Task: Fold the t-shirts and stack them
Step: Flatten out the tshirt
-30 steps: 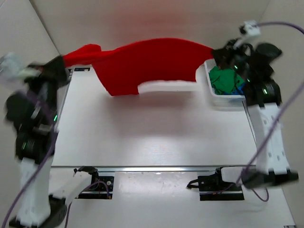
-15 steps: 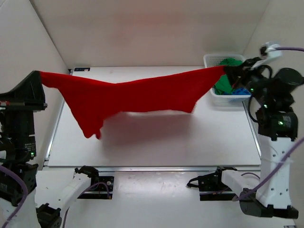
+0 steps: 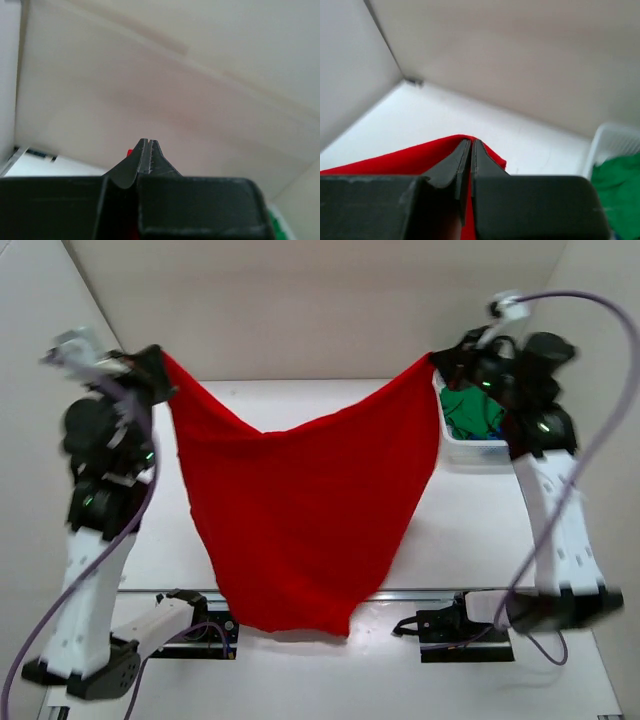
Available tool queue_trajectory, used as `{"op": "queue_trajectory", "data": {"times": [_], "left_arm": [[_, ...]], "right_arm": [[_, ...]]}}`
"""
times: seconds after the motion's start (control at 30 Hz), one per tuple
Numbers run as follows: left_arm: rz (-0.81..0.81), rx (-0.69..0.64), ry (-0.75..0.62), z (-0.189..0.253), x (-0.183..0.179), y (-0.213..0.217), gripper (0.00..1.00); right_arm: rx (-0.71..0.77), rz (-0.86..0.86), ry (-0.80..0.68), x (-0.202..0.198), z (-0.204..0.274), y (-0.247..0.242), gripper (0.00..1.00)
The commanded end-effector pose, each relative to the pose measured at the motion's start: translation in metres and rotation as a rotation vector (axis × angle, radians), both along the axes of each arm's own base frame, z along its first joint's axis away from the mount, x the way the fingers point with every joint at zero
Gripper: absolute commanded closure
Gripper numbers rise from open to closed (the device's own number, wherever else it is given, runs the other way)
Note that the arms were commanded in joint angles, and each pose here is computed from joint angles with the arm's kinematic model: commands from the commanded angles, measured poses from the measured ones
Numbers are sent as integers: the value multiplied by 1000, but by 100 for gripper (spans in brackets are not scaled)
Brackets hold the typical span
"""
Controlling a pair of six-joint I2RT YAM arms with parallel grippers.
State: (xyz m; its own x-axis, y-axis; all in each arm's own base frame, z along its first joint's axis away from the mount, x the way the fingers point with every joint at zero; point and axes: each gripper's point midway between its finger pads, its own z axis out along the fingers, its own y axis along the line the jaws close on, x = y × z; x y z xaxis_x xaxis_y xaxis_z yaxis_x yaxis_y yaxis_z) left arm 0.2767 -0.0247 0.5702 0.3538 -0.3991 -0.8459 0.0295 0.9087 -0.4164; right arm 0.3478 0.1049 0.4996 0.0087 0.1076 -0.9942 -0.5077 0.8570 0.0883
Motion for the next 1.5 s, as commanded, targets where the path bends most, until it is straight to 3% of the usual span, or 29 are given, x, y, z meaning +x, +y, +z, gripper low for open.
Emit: {"op": "queue_trajectory", "data": {"times": [0.0, 0.1, 0.2, 0.33, 0.4, 0.43, 0.47, 0.57, 0.77, 0.87, 1.03, 1.1, 1.33, 1.47], "left_arm": [[-20, 73, 122, -54, 65, -14, 100], [-7, 98, 214, -99, 108, -17, 100], [30, 154, 267, -118, 143, -14, 100], [76, 166, 225, -83, 176, -4, 100], [94, 169, 190, -55, 185, -2, 100], [106, 166, 130, -23, 177, 1, 100], [111, 163, 79, 4, 169, 2, 100], [137, 146, -2, 44, 147, 11, 100], [157, 145, -29, 56, 101, 17, 100], [111, 138, 35, 23, 87, 10, 100], [87, 70, 181, -78, 35, 20, 100], [59, 46, 255, -119, 15, 14, 100], [-41, -186, 588, -308, -51, 0, 100], [-144, -234, 722, -361, -71, -18, 100]], "right_arm": [[-41, -9, 194, 65, -88, 8, 100], [-72, -2, 289, 108, -139, 14, 100], [-96, -11, 307, 145, -151, 13, 100], [-128, -16, 306, 182, -136, 12, 100], [-153, -26, 210, 202, -93, 10, 100], [-150, -38, 229, 207, -95, 5, 100], [-136, -37, 158, 201, -63, 3, 100], [-61, -49, 78, 182, -30, -18, 100], [-63, -56, 107, 150, -28, -33, 100], [-65, -28, 191, 143, -61, -31, 100], [-87, 1, 402, 120, -161, -29, 100], [-87, 16, 527, 101, -212, -25, 100], [-188, 24, 838, 16, -319, -8, 100], [-156, 48, 1035, -30, -361, -11, 100]]}}
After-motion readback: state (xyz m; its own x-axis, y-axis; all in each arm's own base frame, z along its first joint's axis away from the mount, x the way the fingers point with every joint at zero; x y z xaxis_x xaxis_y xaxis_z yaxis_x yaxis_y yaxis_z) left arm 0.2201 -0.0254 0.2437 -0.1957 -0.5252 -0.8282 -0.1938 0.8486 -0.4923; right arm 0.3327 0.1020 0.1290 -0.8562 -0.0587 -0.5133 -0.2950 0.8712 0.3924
